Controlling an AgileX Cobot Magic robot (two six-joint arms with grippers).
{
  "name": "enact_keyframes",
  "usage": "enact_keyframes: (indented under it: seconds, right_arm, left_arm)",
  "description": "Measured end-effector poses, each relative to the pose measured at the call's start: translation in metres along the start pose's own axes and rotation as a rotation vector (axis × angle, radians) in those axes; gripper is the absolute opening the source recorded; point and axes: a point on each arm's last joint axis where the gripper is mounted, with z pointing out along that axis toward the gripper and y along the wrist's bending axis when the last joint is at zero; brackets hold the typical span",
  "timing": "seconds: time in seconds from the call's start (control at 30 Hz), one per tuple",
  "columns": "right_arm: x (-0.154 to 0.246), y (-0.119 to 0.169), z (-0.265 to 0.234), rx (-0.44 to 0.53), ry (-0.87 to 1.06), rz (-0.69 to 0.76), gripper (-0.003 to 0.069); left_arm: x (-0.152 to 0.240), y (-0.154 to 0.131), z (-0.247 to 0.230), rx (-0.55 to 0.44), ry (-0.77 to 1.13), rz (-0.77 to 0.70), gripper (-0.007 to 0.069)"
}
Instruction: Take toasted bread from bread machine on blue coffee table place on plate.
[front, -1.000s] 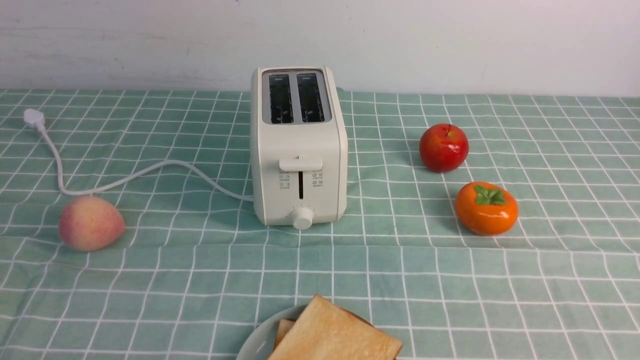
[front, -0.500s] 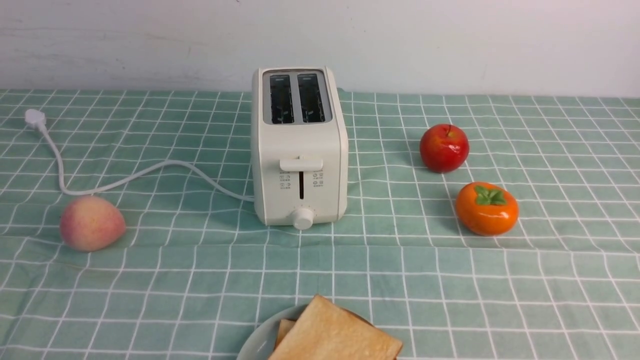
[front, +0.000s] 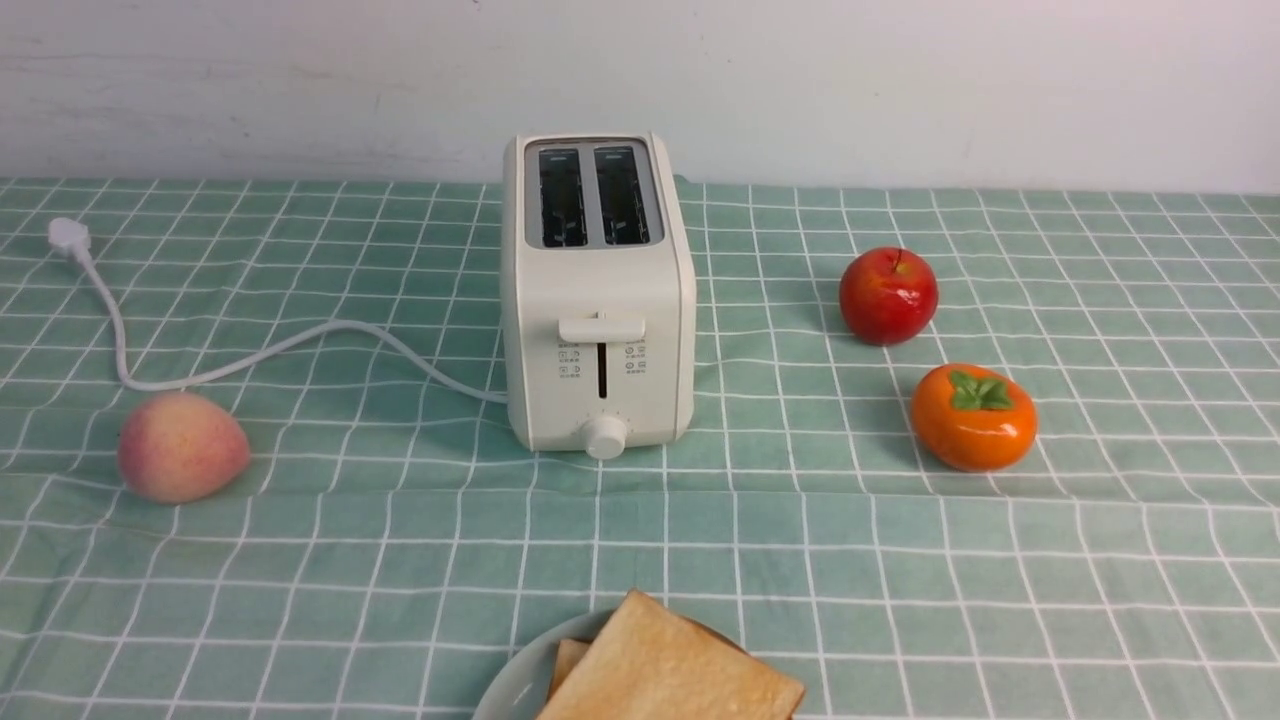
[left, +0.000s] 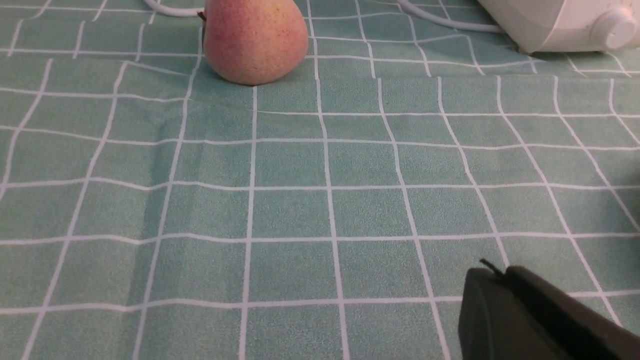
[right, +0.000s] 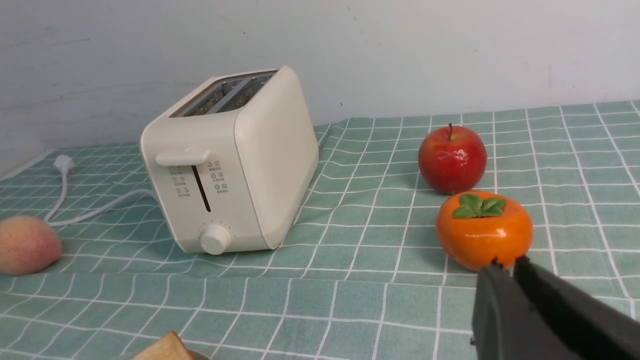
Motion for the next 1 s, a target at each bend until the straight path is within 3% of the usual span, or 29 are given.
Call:
enact_keyframes:
  seconds: [0.77, 0.9, 1.0]
  right_arm:
    - [0.0, 0.0, 0.0, 0.002, 0.0, 0.003, 0.0053]
    - [0.0, -0.004, -0.001, 0.054, -0.012, -0.028, 0.0055]
    - [0.01, -0.014, -0.002, 0.162, 0.031, -0.13, 0.006]
  left_arm:
    - [0.0, 0.0, 0.0, 0.002, 0.0, -0.009, 0.0037]
    - [0.0, 0.0, 0.0, 0.002, 0.0, -0.01, 0.0039]
    - [0.0, 0.0, 0.0, 0.002, 0.0, -0.01, 0.0043]
